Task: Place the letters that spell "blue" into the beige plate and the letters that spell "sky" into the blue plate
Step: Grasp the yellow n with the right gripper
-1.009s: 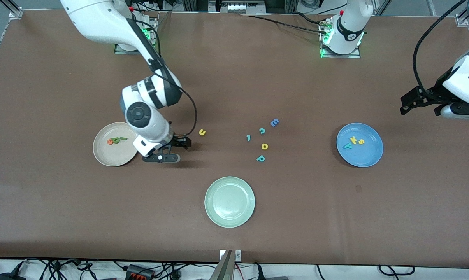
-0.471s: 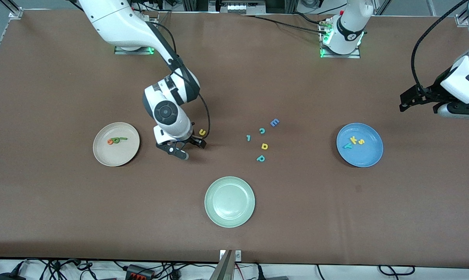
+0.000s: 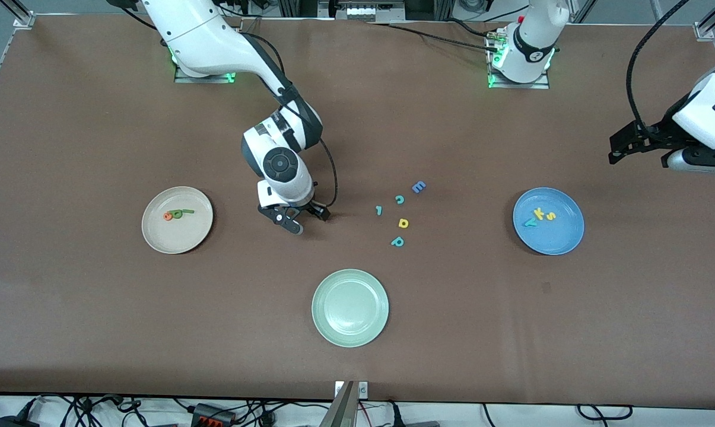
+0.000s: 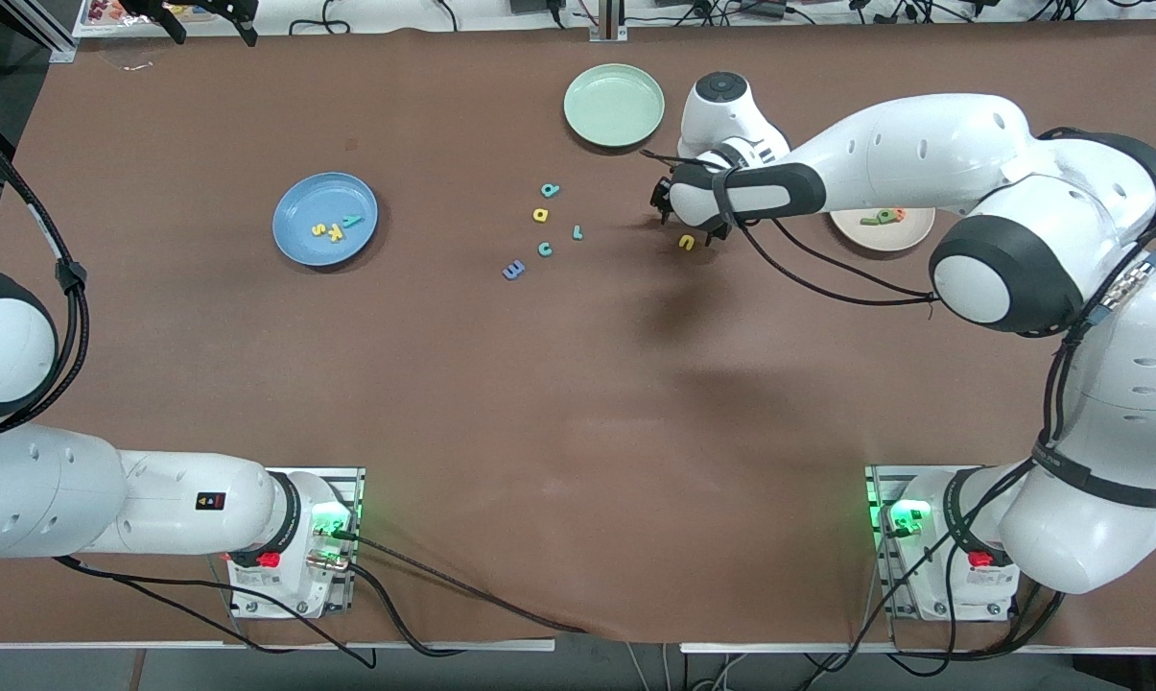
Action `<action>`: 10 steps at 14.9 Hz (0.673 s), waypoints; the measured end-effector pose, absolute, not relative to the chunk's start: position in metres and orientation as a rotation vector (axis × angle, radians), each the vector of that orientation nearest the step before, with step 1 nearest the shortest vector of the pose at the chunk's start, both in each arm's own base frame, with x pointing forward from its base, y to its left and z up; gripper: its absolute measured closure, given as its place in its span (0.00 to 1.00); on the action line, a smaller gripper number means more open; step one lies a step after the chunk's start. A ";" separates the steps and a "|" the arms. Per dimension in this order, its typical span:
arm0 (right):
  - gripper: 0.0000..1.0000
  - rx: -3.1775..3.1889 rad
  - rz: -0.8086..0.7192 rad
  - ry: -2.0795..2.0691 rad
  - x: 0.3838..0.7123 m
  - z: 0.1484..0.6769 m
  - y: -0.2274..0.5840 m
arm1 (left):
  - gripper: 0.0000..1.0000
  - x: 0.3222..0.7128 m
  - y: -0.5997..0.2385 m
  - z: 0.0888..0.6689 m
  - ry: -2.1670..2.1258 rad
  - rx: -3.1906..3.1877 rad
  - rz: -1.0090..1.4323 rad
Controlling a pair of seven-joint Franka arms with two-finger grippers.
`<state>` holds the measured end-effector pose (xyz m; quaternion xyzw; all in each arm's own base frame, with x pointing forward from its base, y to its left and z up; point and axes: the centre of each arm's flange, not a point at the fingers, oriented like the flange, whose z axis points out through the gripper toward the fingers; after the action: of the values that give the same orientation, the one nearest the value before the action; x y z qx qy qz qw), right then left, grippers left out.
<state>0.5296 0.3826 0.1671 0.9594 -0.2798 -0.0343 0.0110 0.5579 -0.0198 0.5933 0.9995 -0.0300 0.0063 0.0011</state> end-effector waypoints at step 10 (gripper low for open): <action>0.04 2.960 -0.115 -1.009 0.523 0.169 0.394 | 0.00 0.558 -0.026 0.598 -0.064 3.138 0.025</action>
<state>0.5227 0.3938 0.1694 0.9458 -0.3225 -0.0368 0.0062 0.5576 -0.0264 0.5977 0.9998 -0.0205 0.0081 0.0013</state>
